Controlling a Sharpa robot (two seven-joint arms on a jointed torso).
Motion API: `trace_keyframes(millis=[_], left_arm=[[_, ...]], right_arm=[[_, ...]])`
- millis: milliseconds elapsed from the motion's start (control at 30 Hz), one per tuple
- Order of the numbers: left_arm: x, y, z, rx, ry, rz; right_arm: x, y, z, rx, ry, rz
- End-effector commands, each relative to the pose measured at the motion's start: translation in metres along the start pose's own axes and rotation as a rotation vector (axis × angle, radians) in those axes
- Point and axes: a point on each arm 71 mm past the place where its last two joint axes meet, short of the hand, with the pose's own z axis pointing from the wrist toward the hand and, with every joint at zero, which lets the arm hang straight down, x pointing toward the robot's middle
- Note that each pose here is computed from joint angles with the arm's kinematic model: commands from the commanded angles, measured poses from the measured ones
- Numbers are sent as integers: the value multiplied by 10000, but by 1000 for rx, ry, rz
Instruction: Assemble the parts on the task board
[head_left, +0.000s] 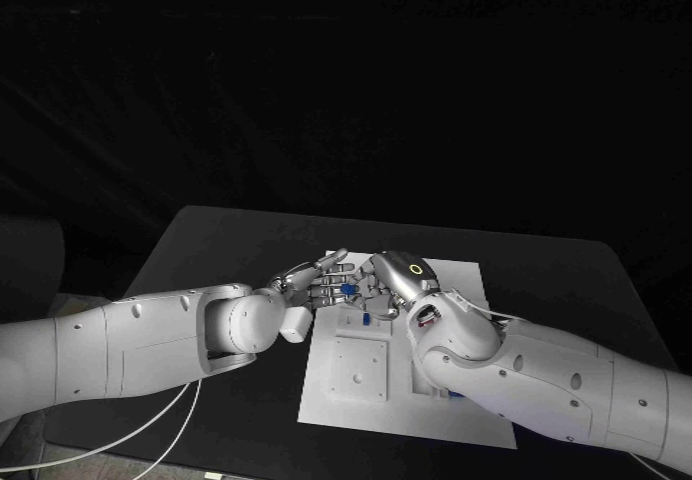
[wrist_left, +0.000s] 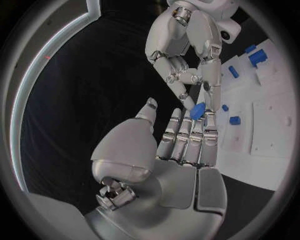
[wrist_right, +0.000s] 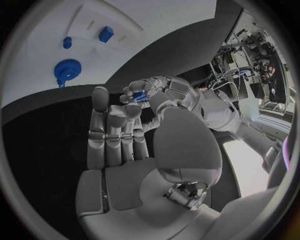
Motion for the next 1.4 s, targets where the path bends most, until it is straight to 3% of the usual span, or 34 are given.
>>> trace_keyframes(millis=[33,1400], left_arm=[[32,-22,3,18,25,7],[90,0,4,8,59,61]], right_arm=[[17,4,-7,-5,16,-7],[42,-13,11,-7,38,6]])
